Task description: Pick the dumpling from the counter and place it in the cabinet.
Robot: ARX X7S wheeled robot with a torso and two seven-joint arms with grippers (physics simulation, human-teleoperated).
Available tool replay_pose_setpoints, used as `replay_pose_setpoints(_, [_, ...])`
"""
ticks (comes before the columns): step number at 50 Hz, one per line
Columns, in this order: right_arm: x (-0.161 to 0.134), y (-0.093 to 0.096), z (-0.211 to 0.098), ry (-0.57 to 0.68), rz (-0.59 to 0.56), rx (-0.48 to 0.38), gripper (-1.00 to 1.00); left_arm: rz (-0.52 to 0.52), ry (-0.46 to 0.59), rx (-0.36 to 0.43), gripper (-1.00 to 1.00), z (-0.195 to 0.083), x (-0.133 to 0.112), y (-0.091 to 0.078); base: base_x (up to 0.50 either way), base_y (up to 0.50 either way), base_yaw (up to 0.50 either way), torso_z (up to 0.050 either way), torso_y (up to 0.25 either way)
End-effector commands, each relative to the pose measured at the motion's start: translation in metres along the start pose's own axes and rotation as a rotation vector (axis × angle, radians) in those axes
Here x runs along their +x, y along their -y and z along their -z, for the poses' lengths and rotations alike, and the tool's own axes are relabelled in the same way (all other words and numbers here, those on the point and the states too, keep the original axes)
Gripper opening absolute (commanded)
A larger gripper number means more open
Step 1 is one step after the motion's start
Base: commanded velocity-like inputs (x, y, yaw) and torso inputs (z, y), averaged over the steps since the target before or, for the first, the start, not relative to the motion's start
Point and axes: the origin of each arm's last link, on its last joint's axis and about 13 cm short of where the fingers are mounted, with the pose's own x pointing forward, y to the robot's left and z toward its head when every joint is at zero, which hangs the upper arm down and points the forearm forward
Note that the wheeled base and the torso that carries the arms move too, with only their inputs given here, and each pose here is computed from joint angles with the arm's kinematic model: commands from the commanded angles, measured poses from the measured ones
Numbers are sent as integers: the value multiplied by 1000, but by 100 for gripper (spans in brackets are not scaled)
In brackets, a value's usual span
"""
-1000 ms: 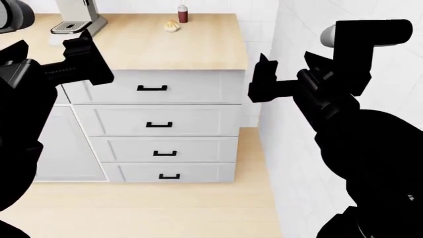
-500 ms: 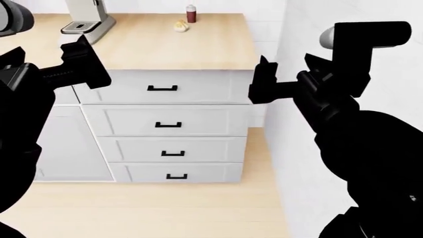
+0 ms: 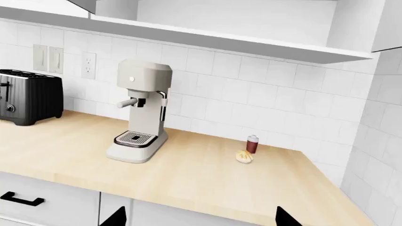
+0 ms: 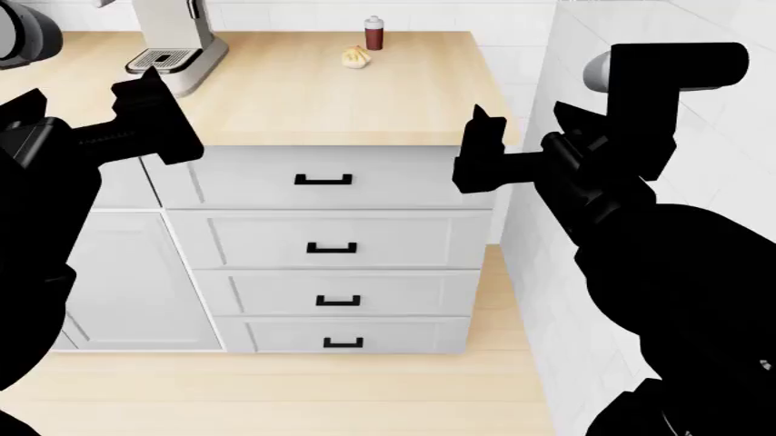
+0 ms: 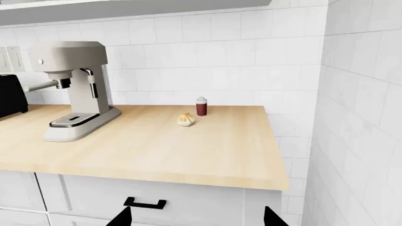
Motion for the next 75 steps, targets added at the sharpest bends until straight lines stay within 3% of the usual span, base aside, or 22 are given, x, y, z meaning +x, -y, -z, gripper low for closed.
replay_pose_setpoints(1, [-1,0,1,-3,0,4,100,3,-3,-1,100,1,-1,0,336,12,0,0,0])
replay_pose_setpoints(75, [-2,-1,2,-12,-7,6,100,8,-14,-9,100,3,1,1,341,80,0,0,0])
